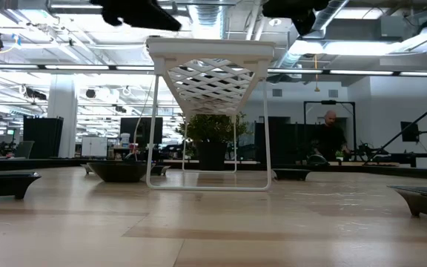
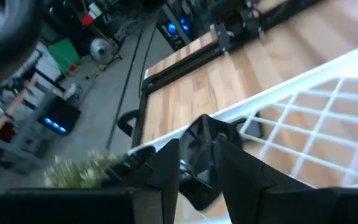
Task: Pick & Place Mini shaped plates
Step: Stack the leaf-shaped plate on the other leaf-shaped plate on the shelf
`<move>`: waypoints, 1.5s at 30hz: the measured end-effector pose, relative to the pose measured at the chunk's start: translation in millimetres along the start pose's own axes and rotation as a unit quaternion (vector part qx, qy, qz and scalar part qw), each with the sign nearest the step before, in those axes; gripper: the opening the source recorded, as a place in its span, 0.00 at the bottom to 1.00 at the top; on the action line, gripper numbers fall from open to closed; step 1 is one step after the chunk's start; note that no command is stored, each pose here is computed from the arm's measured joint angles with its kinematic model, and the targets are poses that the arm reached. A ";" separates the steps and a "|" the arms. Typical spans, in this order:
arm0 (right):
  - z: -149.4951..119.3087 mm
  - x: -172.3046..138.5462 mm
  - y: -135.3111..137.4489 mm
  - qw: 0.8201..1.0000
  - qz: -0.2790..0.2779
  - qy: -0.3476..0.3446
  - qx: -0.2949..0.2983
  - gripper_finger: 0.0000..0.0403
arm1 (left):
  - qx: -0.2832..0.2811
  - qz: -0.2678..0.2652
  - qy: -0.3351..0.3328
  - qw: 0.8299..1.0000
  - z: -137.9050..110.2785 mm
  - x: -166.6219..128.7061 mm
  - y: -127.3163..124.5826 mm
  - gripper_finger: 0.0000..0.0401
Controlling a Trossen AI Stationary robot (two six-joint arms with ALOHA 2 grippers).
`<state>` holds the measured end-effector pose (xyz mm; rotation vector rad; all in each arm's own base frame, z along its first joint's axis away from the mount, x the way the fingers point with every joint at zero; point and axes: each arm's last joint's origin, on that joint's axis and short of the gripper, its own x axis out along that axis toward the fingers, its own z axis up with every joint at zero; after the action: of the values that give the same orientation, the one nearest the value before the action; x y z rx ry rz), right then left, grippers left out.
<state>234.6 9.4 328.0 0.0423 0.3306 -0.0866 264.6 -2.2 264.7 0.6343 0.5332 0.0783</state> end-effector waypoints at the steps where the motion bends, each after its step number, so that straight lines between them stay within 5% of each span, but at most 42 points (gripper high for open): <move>1: -0.1 0.0 0.0 1.000 0.000 0.000 -0.001 0.10 | -0.019 0.000 -0.005 1.000 -0.9 -5.9 -0.3 0.26; 10: 0.0 0.6 -6.4 1.000 -0.016 0.002 0.003 0.10 | -0.197 0.000 -0.012 0.980 -39.7 -40.5 -17.0 0.26; 16: 0.1 1.5 -18.4 0.999 -0.039 0.003 0.011 0.10 | -0.277 0.002 0.062 0.959 -71.0 -39.4 -35.3 0.26; 34: -3.3 1.5 -32.6 0.996 -0.067 0.021 0.048 0.10 | -0.414 -0.002 0.159 0.896 -102.0 -35.5 -29.9 0.26; 45: -3.8 1.5 -31.2 0.995 -0.069 0.021 0.071 0.10 | -0.432 -0.005 0.162 0.887 -112.8 -34.7 -5.4 0.26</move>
<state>231.9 -21.5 323.1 0.1622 0.3698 -0.2462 178.0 46.8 201.0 -0.2662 0.7508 0.3951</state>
